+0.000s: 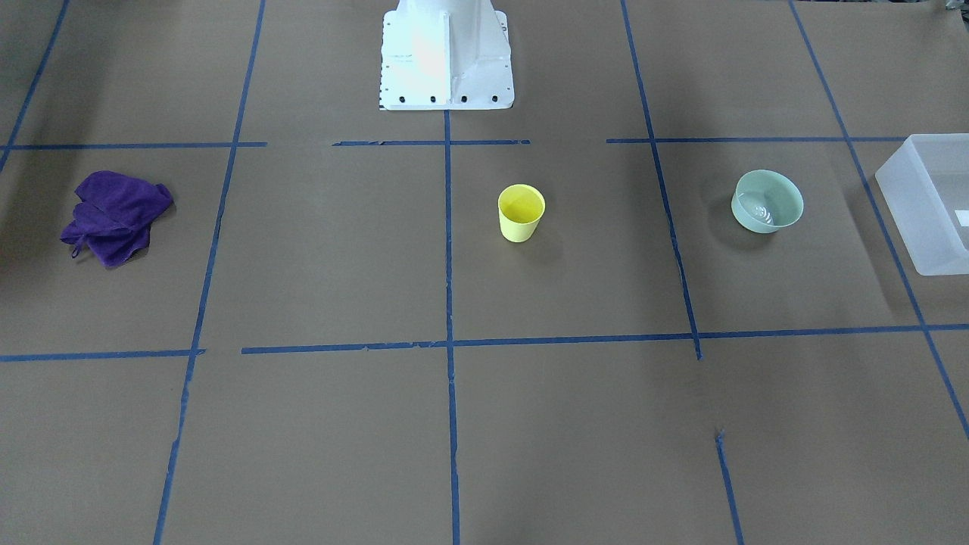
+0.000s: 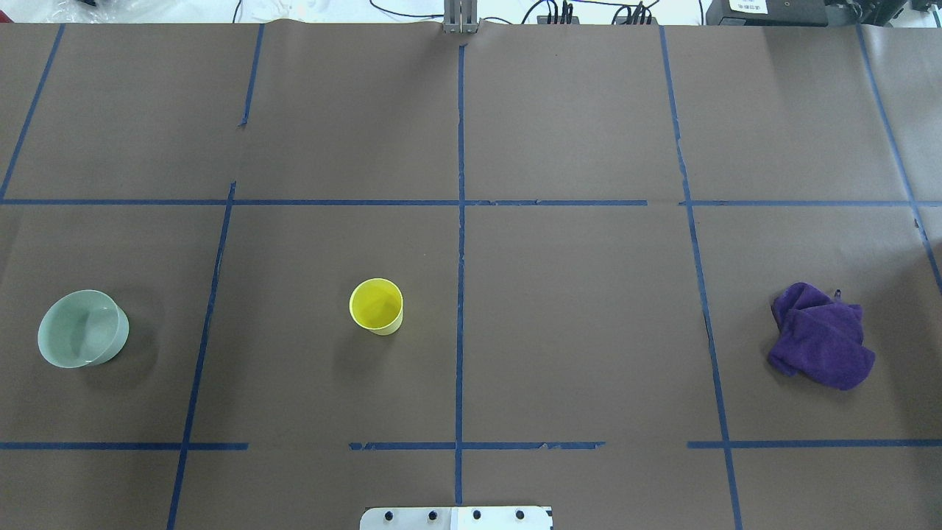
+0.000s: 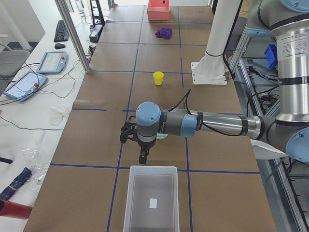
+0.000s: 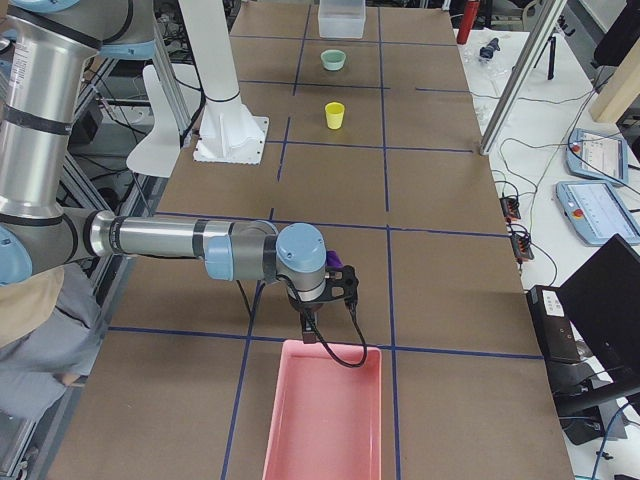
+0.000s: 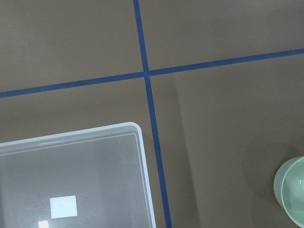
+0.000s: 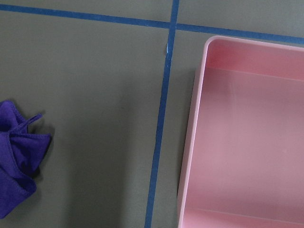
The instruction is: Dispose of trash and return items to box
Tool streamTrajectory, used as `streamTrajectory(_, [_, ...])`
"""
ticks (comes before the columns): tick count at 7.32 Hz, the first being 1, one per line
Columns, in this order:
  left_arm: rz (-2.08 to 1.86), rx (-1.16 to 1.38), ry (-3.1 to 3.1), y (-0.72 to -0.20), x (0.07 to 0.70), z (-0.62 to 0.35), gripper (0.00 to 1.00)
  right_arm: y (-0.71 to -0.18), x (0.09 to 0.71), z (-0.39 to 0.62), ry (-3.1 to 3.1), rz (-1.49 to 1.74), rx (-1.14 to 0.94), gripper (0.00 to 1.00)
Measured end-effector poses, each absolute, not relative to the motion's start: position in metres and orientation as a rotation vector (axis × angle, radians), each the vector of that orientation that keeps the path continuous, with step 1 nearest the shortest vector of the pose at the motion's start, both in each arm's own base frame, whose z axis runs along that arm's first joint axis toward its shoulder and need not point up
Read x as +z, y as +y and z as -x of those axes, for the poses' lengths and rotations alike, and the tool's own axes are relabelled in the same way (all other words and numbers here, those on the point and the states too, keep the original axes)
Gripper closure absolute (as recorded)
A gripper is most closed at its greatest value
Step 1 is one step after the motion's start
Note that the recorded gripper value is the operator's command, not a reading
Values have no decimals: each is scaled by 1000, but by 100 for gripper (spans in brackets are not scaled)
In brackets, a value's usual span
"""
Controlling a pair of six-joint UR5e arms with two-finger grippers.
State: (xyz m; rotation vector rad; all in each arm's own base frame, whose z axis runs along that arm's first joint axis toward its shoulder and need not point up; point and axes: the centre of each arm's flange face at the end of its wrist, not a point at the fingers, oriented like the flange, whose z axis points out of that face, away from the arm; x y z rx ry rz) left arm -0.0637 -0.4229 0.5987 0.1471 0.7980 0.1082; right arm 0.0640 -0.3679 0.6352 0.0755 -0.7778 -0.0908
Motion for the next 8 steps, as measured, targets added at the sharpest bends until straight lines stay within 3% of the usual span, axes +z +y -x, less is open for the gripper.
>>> streamTrajectory(5, [-247,184,796,-438,559,52,0,-375,624,-64,-767,-105,-111,0])
streamTrajectory(8, [-509,310,801,-466,513,44,0,-407,581,-64,-763,-237,-156,0])
